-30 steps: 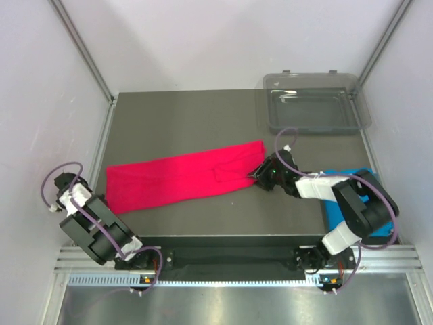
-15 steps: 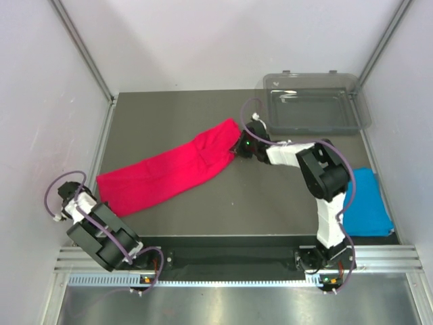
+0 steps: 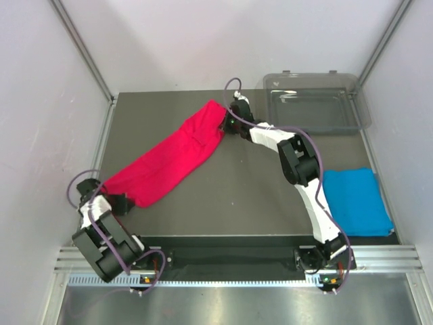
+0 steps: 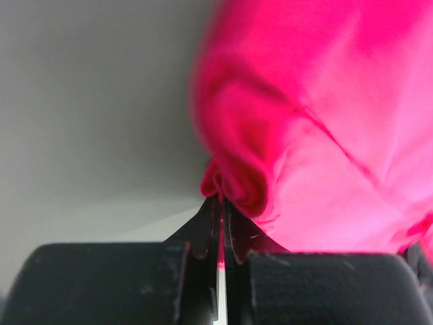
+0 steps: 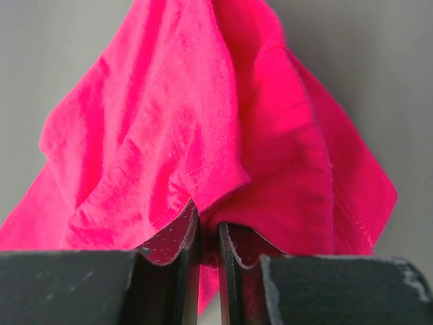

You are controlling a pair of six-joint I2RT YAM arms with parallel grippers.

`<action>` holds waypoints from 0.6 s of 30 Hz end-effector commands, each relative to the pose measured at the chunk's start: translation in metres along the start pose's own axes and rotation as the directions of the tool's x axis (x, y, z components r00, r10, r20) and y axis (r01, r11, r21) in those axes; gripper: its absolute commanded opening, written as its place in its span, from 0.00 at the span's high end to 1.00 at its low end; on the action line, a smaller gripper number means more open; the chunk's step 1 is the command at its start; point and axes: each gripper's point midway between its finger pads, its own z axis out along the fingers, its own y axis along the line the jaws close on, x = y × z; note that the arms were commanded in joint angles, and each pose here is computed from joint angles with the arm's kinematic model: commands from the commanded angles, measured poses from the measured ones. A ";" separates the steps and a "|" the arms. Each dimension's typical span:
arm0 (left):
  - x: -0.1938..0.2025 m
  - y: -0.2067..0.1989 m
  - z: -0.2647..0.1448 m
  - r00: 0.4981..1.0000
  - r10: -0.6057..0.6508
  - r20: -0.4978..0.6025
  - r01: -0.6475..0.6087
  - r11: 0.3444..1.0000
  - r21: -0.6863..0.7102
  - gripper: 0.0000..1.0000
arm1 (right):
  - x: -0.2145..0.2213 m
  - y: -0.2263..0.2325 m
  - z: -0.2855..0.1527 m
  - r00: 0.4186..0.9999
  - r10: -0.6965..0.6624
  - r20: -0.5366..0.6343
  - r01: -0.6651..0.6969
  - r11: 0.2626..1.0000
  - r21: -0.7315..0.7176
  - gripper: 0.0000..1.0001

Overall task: Fold and stack the t-shirts
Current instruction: Fold the tshirt

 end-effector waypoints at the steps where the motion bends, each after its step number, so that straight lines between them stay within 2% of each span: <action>1: 0.047 0.002 0.010 0.993 0.043 -0.108 -0.047 0.999 -0.028 1.00 | -0.035 -0.008 0.017 0.997 -0.042 0.070 0.042 0.999 0.005 0.88; 2: 0.065 -0.002 0.010 0.984 0.115 -0.138 -0.119 0.993 -0.023 1.00 | -0.036 -0.006 0.020 0.997 -0.047 0.063 0.048 0.999 -0.014 0.88; 5: 0.087 -0.006 0.003 0.972 0.178 -0.154 -0.183 0.983 -0.012 1.00 | -0.044 -0.008 0.032 0.999 -0.025 0.042 0.027 0.999 -0.046 0.85; 12: 0.141 0.014 -0.006 0.944 0.234 -0.231 -0.238 0.971 0.011 1.00 | -0.066 -0.030 0.029 0.997 0.032 0.070 -0.030 0.999 -0.041 0.84; 15: 0.167 0.017 -0.011 0.919 0.290 -0.267 -0.290 0.956 0.040 1.00 | -0.071 -0.038 0.030 0.998 0.031 0.057 -0.028 0.999 -0.043 0.84; 16: 0.179 0.019 -0.014 0.894 0.344 -0.286 -0.344 0.938 0.054 1.00 | -0.072 -0.040 0.030 0.998 0.028 0.057 -0.026 0.999 -0.045 0.84; 18: 0.190 0.010 -0.021 0.873 0.396 -0.284 -0.392 0.917 0.073 1.00 | -0.072 -0.038 0.029 0.999 -0.015 0.050 0.018 0.997 -0.068 0.80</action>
